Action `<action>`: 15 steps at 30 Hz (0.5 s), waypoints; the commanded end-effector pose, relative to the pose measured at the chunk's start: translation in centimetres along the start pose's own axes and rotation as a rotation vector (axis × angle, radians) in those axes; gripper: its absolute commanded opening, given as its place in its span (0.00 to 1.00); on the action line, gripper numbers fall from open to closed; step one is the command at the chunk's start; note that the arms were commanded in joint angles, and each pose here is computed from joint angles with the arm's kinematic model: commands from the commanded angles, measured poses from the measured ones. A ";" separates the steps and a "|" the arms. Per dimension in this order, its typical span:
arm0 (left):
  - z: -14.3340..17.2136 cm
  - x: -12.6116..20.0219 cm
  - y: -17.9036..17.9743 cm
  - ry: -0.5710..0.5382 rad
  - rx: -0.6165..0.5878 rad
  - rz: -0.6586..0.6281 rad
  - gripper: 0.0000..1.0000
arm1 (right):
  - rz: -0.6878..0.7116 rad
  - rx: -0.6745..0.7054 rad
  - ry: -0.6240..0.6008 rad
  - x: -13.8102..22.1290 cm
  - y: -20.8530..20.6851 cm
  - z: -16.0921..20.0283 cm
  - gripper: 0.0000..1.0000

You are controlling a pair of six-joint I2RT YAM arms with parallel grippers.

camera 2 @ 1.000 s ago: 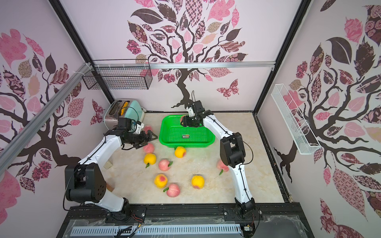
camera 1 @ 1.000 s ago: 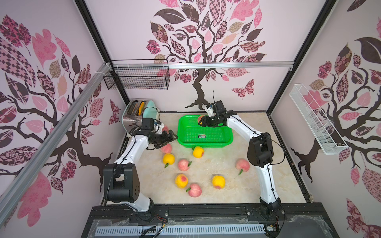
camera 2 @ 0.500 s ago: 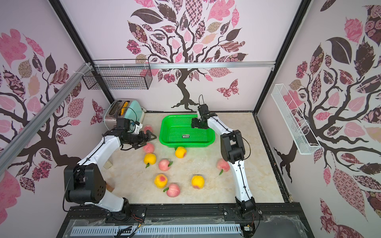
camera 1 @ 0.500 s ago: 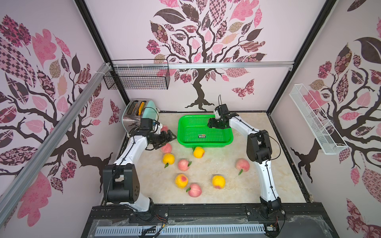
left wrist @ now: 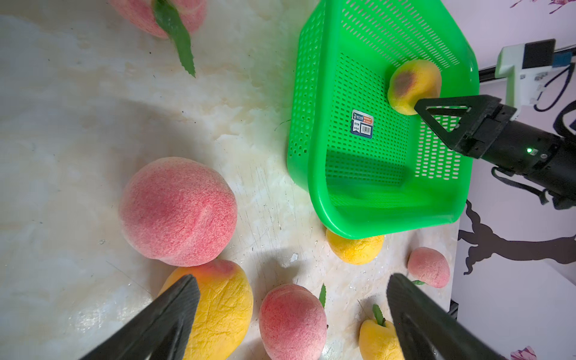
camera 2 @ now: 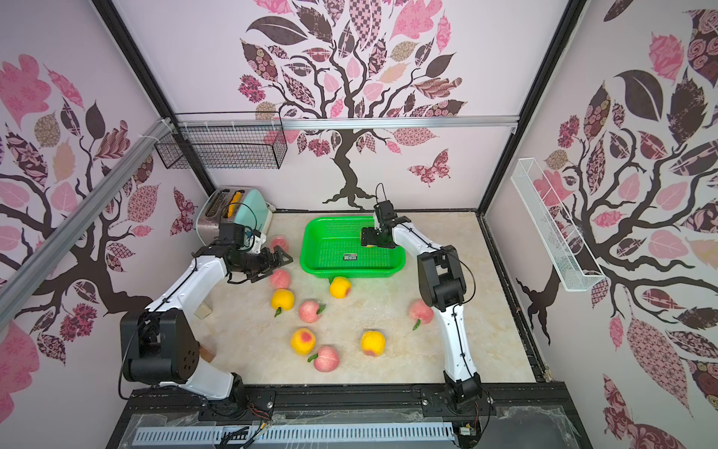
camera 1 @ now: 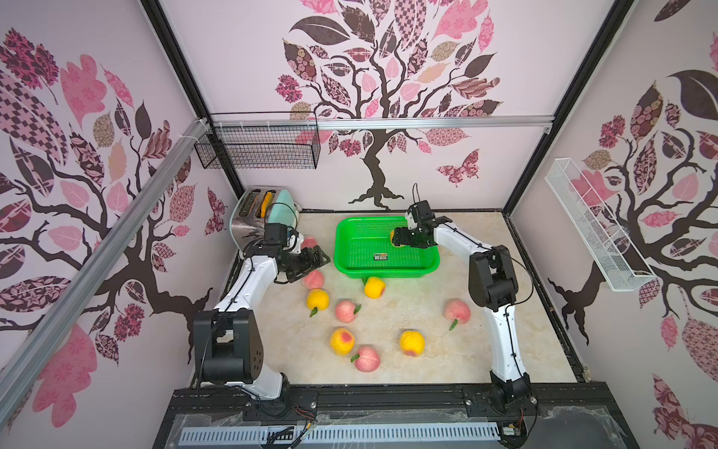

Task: Put the peaches into the basket
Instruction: Place the peach in the basket.

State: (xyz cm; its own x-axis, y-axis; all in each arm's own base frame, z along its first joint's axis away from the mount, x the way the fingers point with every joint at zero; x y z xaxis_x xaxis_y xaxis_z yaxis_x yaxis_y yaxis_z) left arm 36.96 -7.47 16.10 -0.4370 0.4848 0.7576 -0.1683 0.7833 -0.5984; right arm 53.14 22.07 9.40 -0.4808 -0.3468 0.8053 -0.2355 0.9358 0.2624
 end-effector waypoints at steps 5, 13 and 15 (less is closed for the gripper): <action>-0.2 0.3 0.3 -0.015 -0.004 -0.017 0.98 | -0.034 0.049 -0.128 5.8 1.4 -2.6 0.89; -0.3 0.4 0.2 -0.026 -0.006 -0.017 0.98 | -0.092 0.066 -0.151 8.0 2.2 -0.6 0.89; -0.4 0.5 0.4 -0.034 -0.008 -0.029 0.98 | -0.092 0.071 -0.165 8.5 2.1 0.0 0.89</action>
State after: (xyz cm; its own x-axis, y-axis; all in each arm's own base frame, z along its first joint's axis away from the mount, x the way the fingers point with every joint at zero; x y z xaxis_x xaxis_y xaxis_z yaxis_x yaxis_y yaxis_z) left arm 37.05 -7.17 15.96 -0.4423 0.4664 0.7661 -0.1759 0.7925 -0.5840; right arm 48.85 21.29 15.36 -0.5519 -0.4205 0.7201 -0.3131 0.9049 0.2884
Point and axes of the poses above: each gripper's point midway between its finger pads, its own x axis back along the fingers, its own y axis along the line the jaws close on, z = x × y, the point moved 1 cm from there along x, back along the fingers, and after that the axes turned 6 degrees about x, right-handed, at the moved point
